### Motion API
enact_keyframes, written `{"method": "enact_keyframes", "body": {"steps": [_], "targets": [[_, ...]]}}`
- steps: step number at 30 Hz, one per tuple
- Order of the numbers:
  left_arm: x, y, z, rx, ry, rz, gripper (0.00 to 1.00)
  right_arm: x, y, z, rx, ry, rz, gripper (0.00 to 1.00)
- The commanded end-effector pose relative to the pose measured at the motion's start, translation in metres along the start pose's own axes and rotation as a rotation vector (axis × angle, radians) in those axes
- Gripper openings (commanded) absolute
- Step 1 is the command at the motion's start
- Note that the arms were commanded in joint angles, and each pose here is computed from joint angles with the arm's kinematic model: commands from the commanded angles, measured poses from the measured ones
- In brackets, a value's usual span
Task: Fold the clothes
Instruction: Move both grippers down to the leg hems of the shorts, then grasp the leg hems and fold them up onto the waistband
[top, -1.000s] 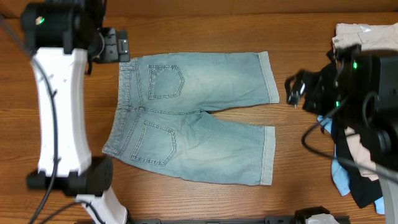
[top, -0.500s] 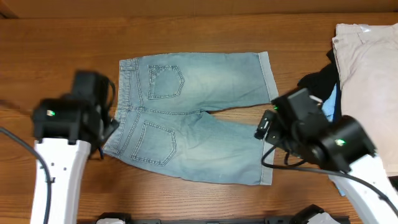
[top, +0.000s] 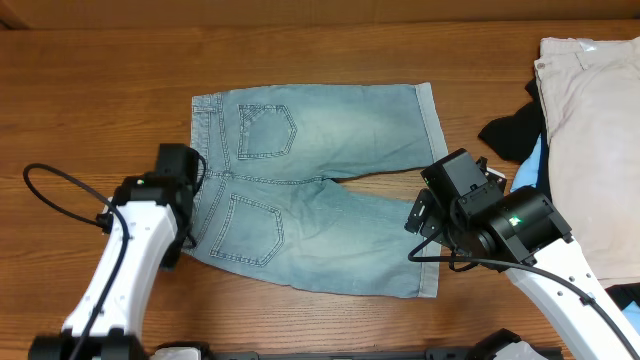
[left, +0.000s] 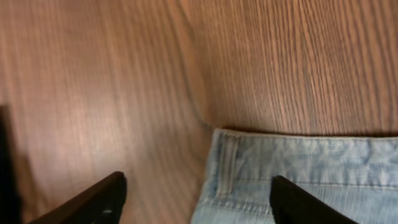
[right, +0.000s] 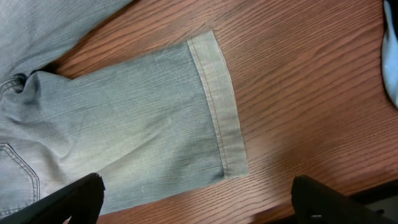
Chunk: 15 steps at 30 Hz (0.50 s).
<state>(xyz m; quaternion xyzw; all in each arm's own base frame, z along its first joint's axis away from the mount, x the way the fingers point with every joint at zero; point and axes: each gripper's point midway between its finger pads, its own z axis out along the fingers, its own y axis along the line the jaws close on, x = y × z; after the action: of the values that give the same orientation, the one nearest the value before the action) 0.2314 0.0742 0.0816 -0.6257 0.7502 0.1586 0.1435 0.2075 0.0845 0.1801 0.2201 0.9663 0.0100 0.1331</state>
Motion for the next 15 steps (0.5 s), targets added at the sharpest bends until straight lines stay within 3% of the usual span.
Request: {"method": "enact_keyframes", "body": {"steps": [1,9,15], "targets": [[0.011,-0.003,0.027,-0.037,0.122,0.098,0.69,0.001,0.001,0.002,0.001,0.005,0.01,1.0],[0.031,-0.015,0.049,-0.007,0.277,0.208,0.59,0.003,0.003,0.01,0.031,0.029,0.004,1.0],[0.044,-0.013,0.057,-0.03,0.339,0.247,0.6,0.005,0.005,0.022,0.072,0.068,-0.005,1.0]]}}
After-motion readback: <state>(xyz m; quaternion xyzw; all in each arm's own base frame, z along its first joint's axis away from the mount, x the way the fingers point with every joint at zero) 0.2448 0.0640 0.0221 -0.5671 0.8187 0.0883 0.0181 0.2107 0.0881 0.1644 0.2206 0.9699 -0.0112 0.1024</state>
